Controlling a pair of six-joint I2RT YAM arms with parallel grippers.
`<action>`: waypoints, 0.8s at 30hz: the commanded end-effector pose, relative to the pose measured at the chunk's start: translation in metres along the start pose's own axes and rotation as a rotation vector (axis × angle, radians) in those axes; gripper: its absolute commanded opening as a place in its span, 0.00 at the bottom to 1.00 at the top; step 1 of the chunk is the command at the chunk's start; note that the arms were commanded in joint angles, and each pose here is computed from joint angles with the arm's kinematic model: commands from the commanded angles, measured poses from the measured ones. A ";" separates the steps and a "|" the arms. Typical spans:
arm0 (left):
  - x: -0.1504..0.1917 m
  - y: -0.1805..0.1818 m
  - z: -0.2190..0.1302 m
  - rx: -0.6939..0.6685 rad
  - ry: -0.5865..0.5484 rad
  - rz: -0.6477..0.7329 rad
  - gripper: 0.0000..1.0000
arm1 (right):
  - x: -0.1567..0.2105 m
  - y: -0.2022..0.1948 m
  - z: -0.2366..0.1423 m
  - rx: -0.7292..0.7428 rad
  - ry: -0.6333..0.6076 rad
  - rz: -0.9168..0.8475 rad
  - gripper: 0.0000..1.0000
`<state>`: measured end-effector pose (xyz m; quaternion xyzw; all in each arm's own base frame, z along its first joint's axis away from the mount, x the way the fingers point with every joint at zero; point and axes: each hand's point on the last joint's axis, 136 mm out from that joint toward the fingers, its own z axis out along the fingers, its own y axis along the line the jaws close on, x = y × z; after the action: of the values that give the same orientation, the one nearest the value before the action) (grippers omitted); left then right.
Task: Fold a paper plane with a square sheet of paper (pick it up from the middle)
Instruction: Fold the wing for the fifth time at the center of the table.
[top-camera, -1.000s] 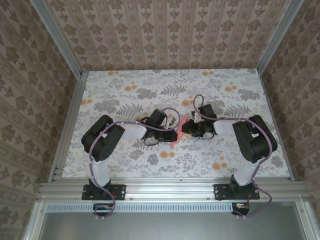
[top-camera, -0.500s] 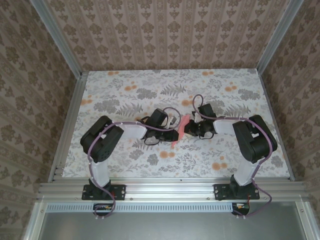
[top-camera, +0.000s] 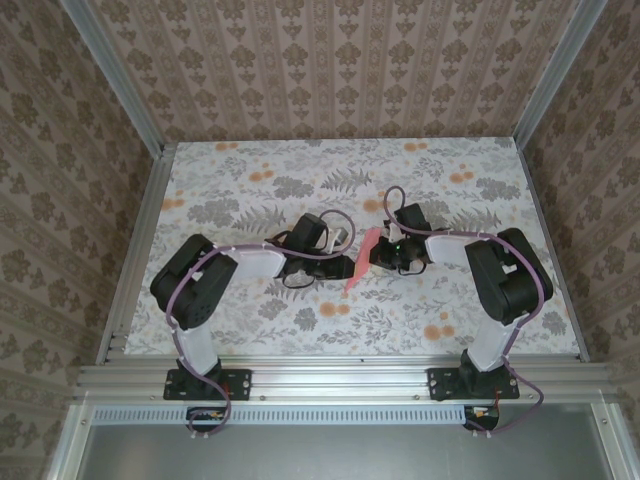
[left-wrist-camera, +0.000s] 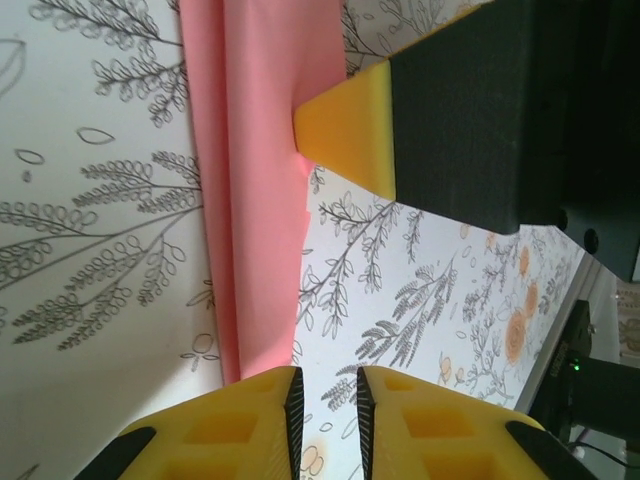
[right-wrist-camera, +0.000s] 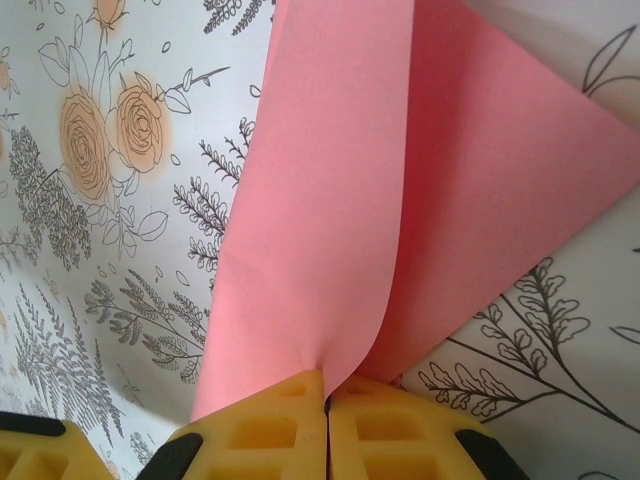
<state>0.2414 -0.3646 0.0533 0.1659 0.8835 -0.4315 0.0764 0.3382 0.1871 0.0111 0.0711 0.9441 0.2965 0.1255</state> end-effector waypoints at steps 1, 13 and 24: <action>0.009 0.000 0.005 0.041 0.043 -0.032 0.23 | 0.028 -0.054 0.012 0.211 0.082 0.061 0.08; 0.020 0.007 0.015 0.018 0.090 -0.035 0.21 | 0.029 -0.055 0.013 0.217 0.092 0.068 0.08; 0.024 0.008 0.022 0.008 0.107 -0.027 0.22 | 0.029 -0.056 0.014 0.222 0.096 0.073 0.08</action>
<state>0.2265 -0.3693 0.0327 0.1674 0.8856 -0.4318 0.0358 0.3412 0.1880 0.0105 0.0720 0.9448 0.2952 0.1226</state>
